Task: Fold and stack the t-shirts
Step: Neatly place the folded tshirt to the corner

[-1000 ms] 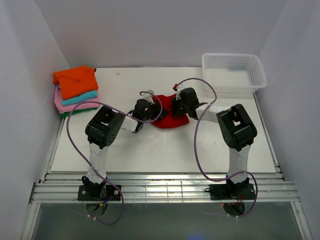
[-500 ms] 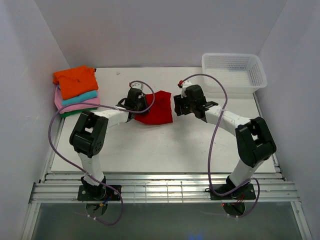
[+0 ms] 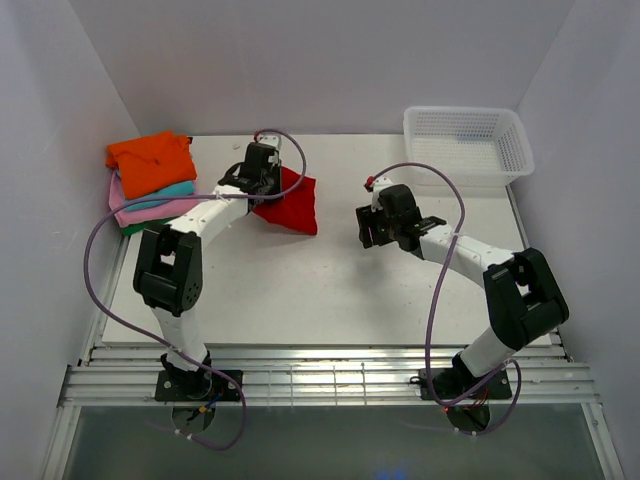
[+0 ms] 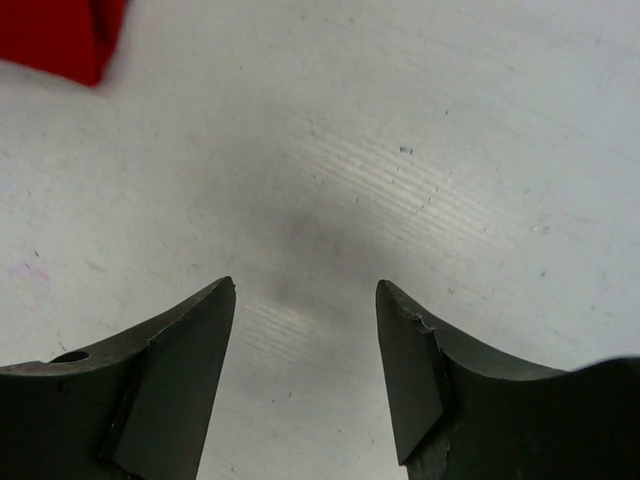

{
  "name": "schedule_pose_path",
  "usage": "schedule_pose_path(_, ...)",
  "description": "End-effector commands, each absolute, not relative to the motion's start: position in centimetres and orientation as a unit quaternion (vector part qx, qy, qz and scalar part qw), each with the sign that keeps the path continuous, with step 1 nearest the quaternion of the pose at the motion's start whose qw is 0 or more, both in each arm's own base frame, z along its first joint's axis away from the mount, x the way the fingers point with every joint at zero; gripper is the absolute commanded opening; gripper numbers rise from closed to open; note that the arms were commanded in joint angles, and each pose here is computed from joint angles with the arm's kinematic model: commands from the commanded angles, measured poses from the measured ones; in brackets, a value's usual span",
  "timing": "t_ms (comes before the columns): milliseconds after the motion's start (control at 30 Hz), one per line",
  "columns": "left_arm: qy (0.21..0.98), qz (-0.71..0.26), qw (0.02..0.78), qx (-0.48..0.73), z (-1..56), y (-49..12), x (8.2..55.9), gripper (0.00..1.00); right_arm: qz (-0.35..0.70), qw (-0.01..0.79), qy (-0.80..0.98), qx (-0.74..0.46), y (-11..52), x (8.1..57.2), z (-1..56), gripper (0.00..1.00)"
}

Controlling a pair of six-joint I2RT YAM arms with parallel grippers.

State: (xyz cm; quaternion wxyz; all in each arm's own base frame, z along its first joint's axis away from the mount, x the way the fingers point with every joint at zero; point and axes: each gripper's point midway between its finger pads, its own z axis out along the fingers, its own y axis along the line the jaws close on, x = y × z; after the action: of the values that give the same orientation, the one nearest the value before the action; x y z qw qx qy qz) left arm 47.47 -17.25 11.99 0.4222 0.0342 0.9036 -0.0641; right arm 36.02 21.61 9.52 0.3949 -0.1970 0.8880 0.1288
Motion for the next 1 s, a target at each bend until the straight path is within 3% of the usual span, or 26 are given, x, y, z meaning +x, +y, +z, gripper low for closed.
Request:
schedule_pose_path(0,0.89,-0.018,0.453,0.042,17.4,-12.9,49.0,0.0,0.142,0.399,0.884,-0.2,21.7,35.5,9.5,0.65)
schedule_pose_path(433,0.901,-0.002,0.432,0.027,19.5,-4.1,55.9,0.0,0.209,0.387,0.872,-0.215,23.6,33.7,9.4,0.65)
schedule_pose_path(667,0.88,-0.022,0.474,0.011,23.4,-1.2,59.7,0.0,0.225,0.374,0.872,-0.221,24.2,33.4,8.6,0.65)
schedule_pose_path(967,0.843,0.003,0.532,-0.079,29.6,8.5,58.4,0.0,0.23,0.353,0.878,-0.226,24.7,33.4,7.0,0.64)
